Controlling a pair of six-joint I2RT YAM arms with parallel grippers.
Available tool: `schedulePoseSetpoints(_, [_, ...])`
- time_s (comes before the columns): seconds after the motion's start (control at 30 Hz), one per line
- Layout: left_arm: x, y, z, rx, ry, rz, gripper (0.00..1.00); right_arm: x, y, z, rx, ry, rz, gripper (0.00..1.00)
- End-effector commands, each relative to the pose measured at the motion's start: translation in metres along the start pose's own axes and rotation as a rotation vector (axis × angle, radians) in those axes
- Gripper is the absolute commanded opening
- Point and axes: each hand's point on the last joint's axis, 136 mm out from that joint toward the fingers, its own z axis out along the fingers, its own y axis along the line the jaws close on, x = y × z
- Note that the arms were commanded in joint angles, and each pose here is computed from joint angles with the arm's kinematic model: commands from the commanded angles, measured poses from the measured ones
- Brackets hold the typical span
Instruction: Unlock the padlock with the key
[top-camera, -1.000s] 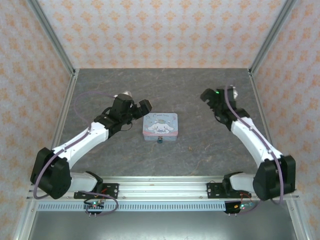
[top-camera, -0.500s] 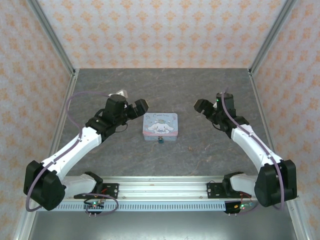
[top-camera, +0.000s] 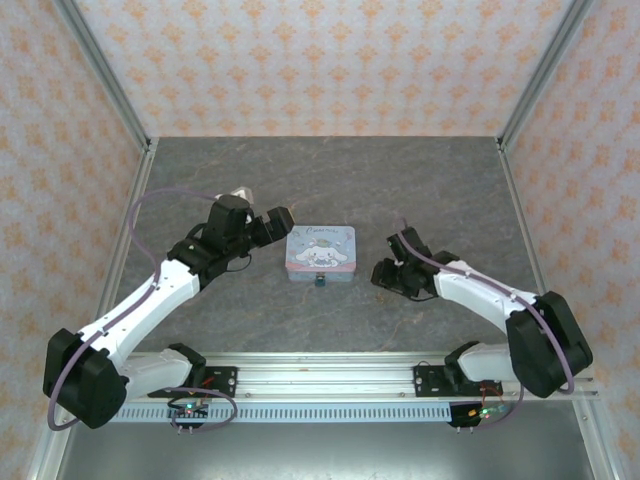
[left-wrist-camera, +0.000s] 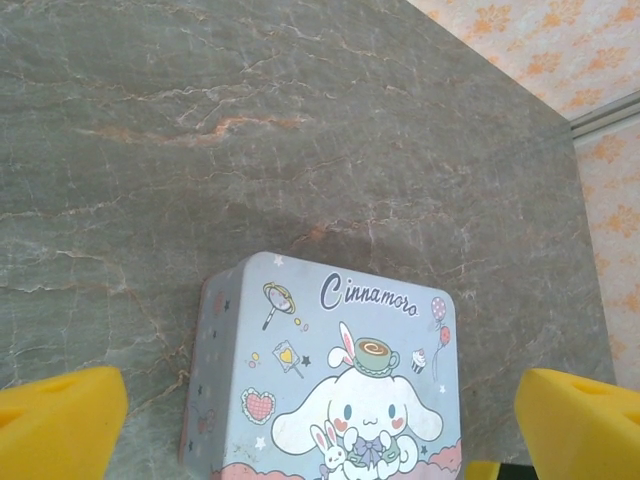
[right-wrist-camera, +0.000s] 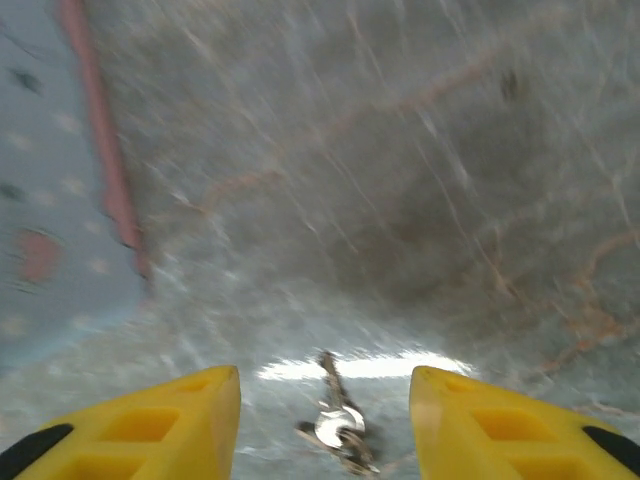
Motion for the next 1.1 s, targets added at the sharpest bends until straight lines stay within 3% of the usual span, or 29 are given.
schedulePoseSetpoints(0.0, [0.002,0.003,-0.004,0.007,0.002,0.007,1.00,0.007,-0.015,0.005,0.082,-0.009,0.047,0.45])
schedulePoseSetpoints(0.2, [0.005,0.006,-0.002,0.005,0.003,0.001,1.00,0.009,-0.018,0.005,0.103,-0.027,0.118,0.43])
schedulePoseSetpoints(0.3, [0.007,0.007,0.000,0.014,0.003,-0.009,1.00,0.009,-0.016,0.003,0.117,-0.037,0.120,0.64])
schedulePoseSetpoints(0.37, [0.009,0.007,0.002,0.019,0.004,-0.014,1.00,0.008,-0.013,0.000,0.130,-0.051,0.107,0.66])
schedulePoseSetpoints(0.53, [0.009,0.005,0.006,0.031,0.006,-0.018,1.00,0.009,-0.014,0.001,0.166,-0.048,0.115,0.62])
schedulePoseSetpoints(0.77, [0.008,0.001,0.009,0.053,0.004,-0.017,1.00,0.012,-0.018,0.008,0.207,-0.032,0.161,0.44])
schedulePoseSetpoints(1.07, [0.010,-0.001,0.014,0.067,0.013,-0.013,1.00,0.013,-0.005,0.014,0.210,-0.021,0.158,0.42])
